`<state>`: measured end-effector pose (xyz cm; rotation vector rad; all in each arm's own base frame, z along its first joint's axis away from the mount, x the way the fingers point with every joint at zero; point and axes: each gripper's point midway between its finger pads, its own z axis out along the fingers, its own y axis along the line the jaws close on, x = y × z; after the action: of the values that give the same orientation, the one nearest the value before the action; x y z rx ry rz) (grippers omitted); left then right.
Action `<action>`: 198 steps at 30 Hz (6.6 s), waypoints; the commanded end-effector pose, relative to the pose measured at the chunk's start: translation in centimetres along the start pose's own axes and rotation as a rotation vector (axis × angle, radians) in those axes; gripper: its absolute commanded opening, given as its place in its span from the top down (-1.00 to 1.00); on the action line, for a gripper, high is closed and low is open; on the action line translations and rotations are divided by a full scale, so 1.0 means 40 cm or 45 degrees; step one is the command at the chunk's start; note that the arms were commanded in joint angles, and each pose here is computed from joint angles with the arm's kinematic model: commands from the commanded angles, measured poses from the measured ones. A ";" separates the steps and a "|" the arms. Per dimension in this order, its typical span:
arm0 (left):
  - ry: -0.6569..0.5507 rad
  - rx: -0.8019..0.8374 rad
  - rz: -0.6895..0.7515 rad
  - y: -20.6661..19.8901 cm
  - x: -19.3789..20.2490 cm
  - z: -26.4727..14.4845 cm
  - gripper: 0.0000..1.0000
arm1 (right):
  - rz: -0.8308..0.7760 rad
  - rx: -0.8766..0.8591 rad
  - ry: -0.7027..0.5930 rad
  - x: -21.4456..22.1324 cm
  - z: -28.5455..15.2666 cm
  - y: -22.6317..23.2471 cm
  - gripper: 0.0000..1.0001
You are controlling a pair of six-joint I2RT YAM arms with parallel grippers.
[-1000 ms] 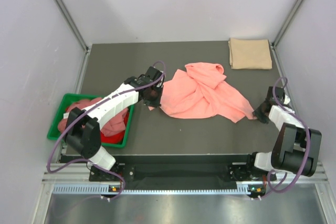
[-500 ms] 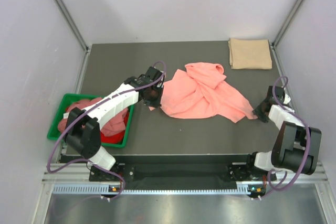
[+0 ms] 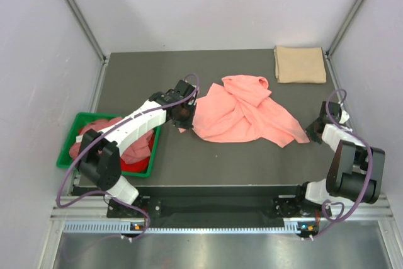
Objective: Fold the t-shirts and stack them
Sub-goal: Flatten the tshirt out
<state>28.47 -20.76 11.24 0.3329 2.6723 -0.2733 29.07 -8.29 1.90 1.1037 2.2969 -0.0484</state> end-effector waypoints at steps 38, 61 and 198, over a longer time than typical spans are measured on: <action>-0.112 0.029 0.027 -0.011 -0.038 -0.039 1.00 | 0.114 0.144 0.206 0.077 0.001 -0.022 0.29; -0.157 -0.008 0.007 -0.010 -0.079 -0.115 1.00 | 0.126 0.094 -0.409 -0.290 -0.370 -0.002 1.00; -1.404 0.724 -0.411 -0.105 -0.324 -1.146 1.00 | 0.491 -1.011 -1.467 -0.475 -1.573 0.012 1.00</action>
<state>22.48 -16.00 56.13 -0.1226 1.5628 -0.8957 6.47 -3.80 64.95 0.6843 0.8537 0.2559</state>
